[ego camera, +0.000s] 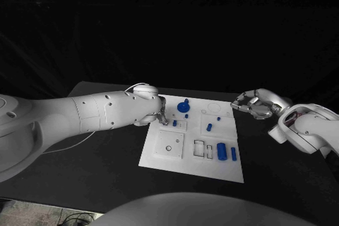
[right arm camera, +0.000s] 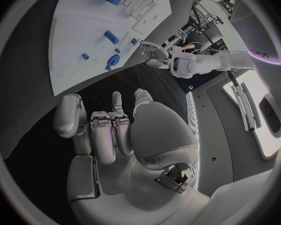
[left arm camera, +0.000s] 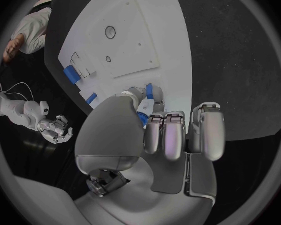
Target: Assemble the parts on the task board
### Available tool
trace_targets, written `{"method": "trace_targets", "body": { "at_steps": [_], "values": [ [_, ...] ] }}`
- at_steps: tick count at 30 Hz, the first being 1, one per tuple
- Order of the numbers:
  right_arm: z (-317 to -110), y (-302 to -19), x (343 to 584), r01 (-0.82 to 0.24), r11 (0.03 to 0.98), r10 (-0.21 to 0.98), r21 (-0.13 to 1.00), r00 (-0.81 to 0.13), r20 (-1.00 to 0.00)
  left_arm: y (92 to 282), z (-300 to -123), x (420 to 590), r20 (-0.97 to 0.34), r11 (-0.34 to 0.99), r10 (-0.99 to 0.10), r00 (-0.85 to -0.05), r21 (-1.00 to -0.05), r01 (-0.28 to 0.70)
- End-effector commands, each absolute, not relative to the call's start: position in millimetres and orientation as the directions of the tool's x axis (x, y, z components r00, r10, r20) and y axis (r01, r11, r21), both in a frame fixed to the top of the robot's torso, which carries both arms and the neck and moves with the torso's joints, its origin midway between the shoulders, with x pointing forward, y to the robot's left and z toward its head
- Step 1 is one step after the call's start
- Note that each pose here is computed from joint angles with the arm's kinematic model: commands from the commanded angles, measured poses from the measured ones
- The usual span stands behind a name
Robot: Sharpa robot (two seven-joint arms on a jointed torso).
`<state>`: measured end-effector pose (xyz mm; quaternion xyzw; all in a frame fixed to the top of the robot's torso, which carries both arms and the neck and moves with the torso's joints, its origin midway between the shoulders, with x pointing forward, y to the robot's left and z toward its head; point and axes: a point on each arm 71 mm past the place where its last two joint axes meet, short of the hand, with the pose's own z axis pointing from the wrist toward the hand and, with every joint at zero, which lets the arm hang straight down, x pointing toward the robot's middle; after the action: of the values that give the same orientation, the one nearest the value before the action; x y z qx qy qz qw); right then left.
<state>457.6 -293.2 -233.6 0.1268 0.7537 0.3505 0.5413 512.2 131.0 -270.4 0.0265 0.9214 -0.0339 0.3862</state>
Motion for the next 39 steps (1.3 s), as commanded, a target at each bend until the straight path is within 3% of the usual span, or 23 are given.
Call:
{"method": "trace_targets", "body": {
  "at_steps": [1, 14, 39],
  "values": [
    [-234, -292, 457, -0.195, 0.72, 0.567, 0.666, -0.387, -0.727, 126.4, -269.4, 513.3, -0.737, 0.992, 0.021, -0.675, -0.067, 0.104],
    [-234, -293, 457, -0.194, 0.721, 0.567, 0.666, -0.387, -0.727, 121.3, -271.6, 515.0, -0.756, 0.987, 0.001, -0.655, -0.103, 0.12],
    [-234, -292, 457, -0.196, 0.72, 0.568, 0.666, -0.385, -0.727, 126.8, -285.1, 517.6, -0.745, 0.991, 0.016, -0.666, -0.078, 0.111]
  ]
}}
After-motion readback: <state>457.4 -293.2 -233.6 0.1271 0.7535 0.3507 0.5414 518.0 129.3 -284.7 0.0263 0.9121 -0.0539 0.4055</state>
